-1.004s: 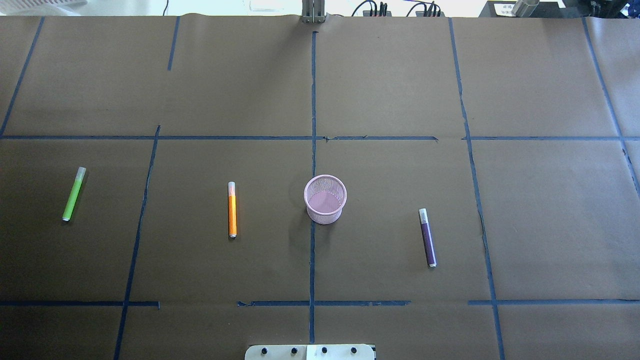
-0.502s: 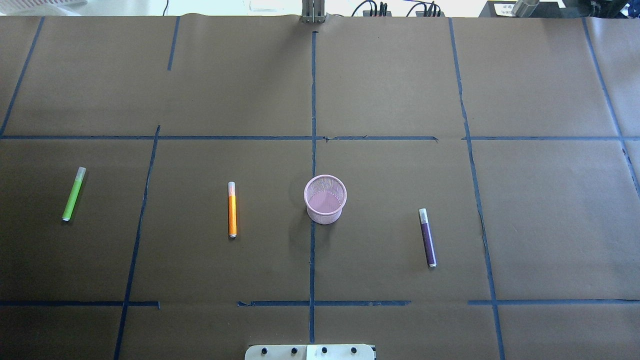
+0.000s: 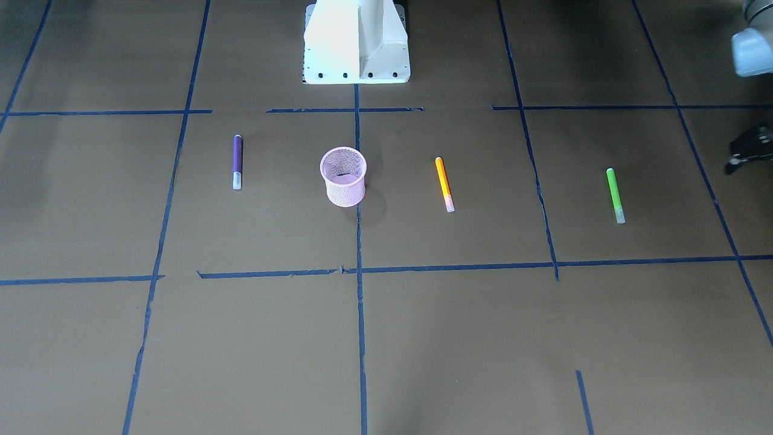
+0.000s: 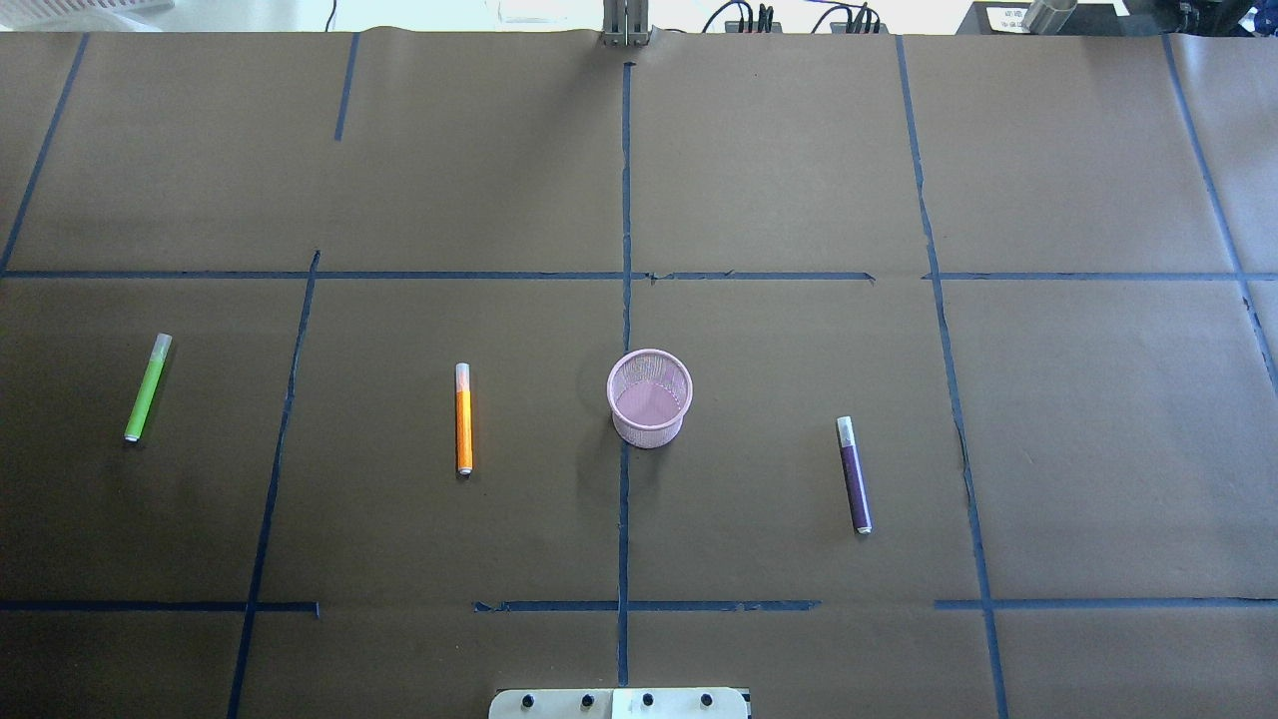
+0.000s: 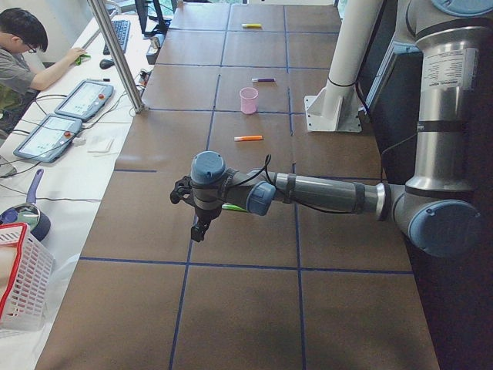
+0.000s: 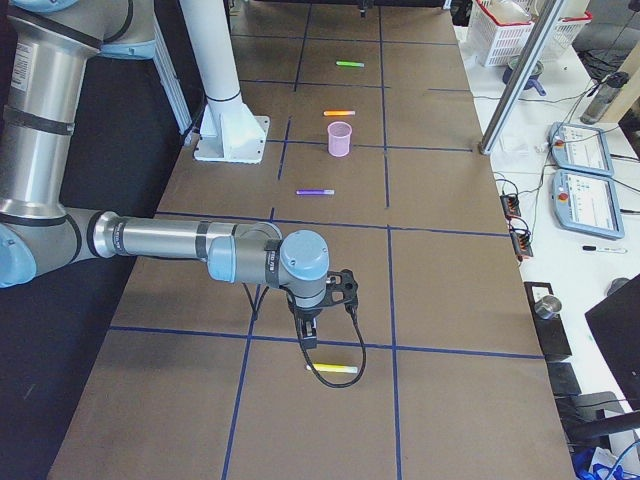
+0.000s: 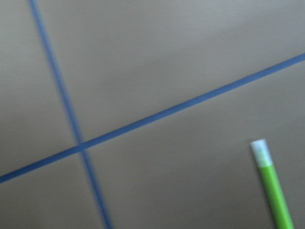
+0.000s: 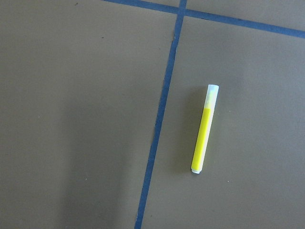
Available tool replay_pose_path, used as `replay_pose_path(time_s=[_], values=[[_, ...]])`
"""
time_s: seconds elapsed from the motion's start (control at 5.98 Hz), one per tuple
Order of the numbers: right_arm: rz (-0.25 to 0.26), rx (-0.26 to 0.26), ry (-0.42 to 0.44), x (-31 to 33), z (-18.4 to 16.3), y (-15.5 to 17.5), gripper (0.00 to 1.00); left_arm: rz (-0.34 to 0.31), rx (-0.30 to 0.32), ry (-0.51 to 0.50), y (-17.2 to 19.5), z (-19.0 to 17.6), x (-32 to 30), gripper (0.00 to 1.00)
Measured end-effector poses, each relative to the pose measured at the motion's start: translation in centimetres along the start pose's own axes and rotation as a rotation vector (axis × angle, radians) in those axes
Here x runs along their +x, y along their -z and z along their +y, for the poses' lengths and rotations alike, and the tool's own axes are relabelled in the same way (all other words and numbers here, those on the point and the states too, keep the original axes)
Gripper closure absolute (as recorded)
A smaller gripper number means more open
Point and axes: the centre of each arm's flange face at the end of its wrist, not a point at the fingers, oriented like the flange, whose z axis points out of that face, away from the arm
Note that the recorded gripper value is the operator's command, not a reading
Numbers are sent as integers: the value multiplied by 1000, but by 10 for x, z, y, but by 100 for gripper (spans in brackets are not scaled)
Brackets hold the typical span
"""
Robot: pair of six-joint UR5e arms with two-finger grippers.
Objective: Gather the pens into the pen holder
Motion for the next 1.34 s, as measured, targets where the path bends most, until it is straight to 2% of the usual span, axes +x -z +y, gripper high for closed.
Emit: replay_pose_path(time_s=[0.33,0.67,1.0,1.34], values=[[4,18,16,-1,3,0,0,-39,-46,114,-50,-17,57,0],[4,19,15,-1,4,0,0,-32,-31,178,-98,-25,83,0],[4,19,15,-1,5,0,0,-11,-34,181,-125,-20,93,0],[4,19,15,-1,5,0,0,-5,-53,166,-136,-15,103,0]])
